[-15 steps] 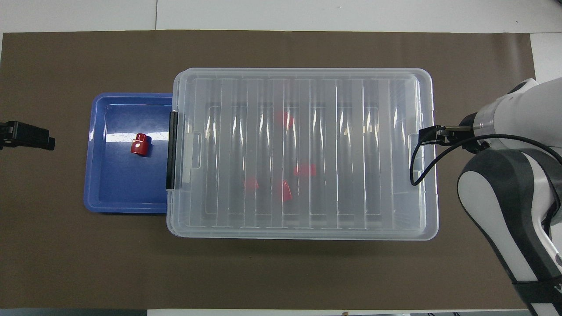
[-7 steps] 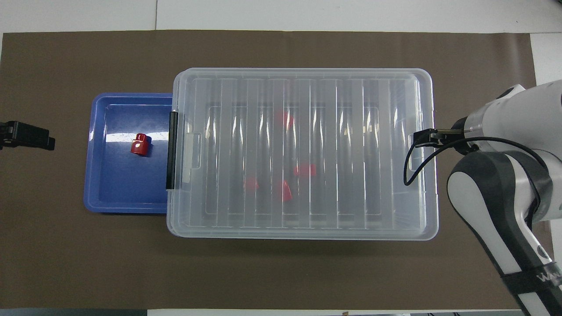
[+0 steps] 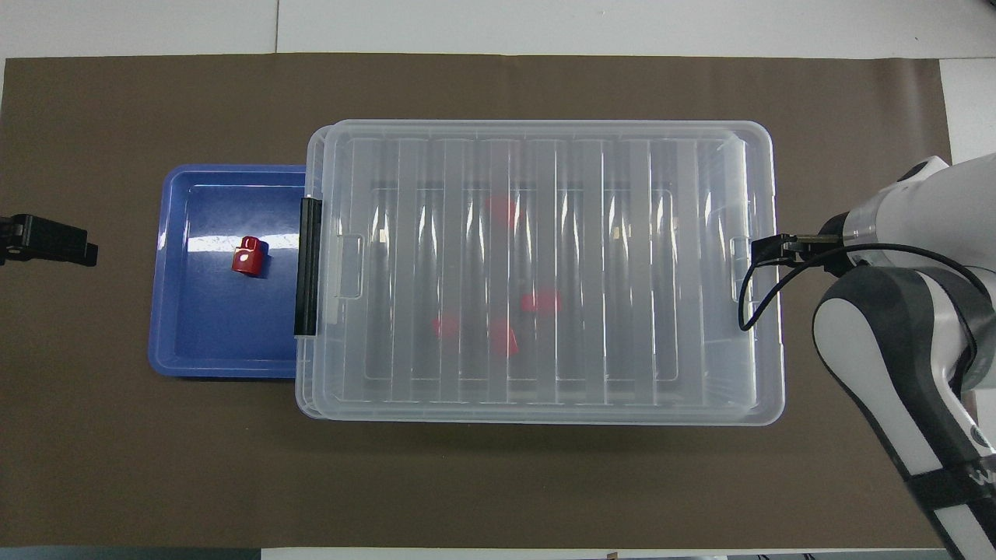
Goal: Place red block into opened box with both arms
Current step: 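Slide the clear lid away from the blue tray with the right gripper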
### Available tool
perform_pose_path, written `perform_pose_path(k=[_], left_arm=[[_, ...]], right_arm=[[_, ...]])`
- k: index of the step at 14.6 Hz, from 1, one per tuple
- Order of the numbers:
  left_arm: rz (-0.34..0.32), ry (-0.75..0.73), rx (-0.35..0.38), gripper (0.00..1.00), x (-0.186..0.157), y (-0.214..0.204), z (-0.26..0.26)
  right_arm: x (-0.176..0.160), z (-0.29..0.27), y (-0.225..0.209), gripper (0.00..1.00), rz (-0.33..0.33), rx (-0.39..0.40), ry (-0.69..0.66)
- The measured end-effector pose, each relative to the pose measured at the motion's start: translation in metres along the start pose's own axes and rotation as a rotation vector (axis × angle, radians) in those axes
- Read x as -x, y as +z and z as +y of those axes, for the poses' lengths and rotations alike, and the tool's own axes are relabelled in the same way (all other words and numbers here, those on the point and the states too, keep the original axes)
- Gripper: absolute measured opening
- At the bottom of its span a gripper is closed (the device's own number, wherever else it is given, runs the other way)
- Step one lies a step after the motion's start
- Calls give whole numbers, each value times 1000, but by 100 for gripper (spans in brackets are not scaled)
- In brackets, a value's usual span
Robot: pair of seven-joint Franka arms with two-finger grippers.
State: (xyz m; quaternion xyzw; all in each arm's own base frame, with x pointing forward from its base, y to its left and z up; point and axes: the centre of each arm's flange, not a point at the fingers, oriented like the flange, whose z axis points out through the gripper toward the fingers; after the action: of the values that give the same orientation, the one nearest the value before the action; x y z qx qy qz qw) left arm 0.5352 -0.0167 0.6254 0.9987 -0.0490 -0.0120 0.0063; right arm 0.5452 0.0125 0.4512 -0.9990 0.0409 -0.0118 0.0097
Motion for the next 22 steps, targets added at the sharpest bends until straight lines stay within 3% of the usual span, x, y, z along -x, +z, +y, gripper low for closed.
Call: perform_pose_path(k=[22], left_arm=[[-2, 5, 0, 100, -1, 9, 2]], right_arm=[[0, 126, -3, 100, 32, 13, -185]])
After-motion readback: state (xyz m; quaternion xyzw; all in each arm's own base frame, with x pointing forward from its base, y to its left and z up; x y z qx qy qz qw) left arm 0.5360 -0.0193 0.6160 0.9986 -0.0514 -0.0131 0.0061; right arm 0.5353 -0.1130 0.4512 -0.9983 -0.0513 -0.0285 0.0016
